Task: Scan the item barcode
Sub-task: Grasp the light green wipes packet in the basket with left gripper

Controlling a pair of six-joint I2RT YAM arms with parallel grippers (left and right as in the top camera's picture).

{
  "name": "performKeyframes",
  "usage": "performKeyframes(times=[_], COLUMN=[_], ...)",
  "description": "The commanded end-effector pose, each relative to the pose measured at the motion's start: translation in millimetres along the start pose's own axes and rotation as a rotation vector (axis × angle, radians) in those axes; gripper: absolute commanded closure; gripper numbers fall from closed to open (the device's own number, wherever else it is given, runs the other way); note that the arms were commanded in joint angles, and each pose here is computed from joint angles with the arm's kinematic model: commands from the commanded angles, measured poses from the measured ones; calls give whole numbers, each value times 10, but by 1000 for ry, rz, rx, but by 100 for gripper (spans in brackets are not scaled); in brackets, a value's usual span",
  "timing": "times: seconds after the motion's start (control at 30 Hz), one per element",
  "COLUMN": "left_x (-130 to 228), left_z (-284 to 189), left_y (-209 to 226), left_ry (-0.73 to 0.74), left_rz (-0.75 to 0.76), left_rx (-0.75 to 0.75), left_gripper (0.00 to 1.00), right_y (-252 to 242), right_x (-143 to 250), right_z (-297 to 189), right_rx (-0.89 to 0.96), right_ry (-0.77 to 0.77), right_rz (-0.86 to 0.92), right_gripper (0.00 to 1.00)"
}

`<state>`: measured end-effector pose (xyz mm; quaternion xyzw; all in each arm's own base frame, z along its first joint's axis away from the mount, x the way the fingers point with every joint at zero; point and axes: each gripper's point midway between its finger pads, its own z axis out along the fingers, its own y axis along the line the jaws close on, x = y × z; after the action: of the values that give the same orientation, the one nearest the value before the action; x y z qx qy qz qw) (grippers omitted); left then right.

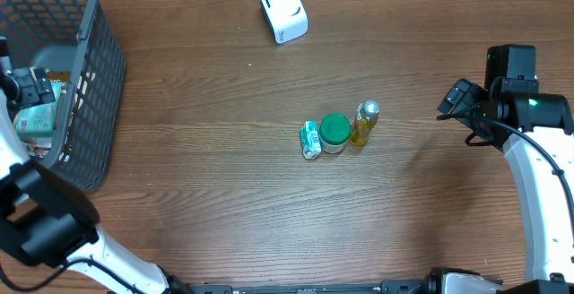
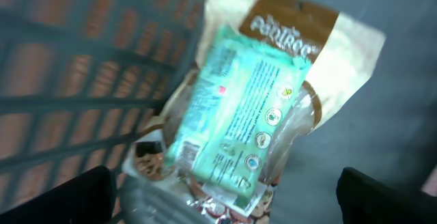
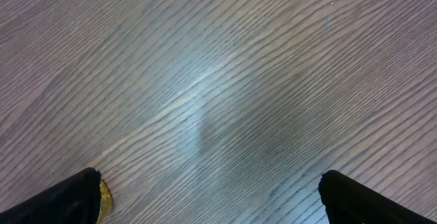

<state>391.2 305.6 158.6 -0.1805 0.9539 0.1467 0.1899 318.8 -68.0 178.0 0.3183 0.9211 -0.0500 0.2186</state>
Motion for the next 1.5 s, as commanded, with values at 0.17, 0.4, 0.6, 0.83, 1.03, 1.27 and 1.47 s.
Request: performKeyframes(times=[0.17, 0.4, 0.6, 0.83, 1.03, 1.27, 1.47], left_x=[172, 291, 240, 263, 287, 331, 499], left_z=[500, 725, 767, 793, 807, 860, 1063], left_y=[-102, -151, -124, -153, -73, -84, -245], left_ry=[89, 137, 115, 114, 115, 96, 141], left_rz=[119, 207, 227, 276, 264, 256, 275], left_rx=[38, 61, 54, 69, 64, 148, 233], left_gripper=[0, 0, 0, 0, 0, 0, 0], right_y=[4, 4, 4, 4, 4, 4, 3], right_x=[-44, -44, -44, -44, -44, -44, -43], right_z=[-21, -21, -21, -21, -21, -21, -21], right_rx=[0, 0, 0, 0, 0, 0, 0], right_ry=[-13, -13, -13, -13, -13, -13, -13], right_rz=[11, 11, 11, 11, 11, 11, 11], right_gripper=[0, 0, 0, 0, 0, 0, 0])
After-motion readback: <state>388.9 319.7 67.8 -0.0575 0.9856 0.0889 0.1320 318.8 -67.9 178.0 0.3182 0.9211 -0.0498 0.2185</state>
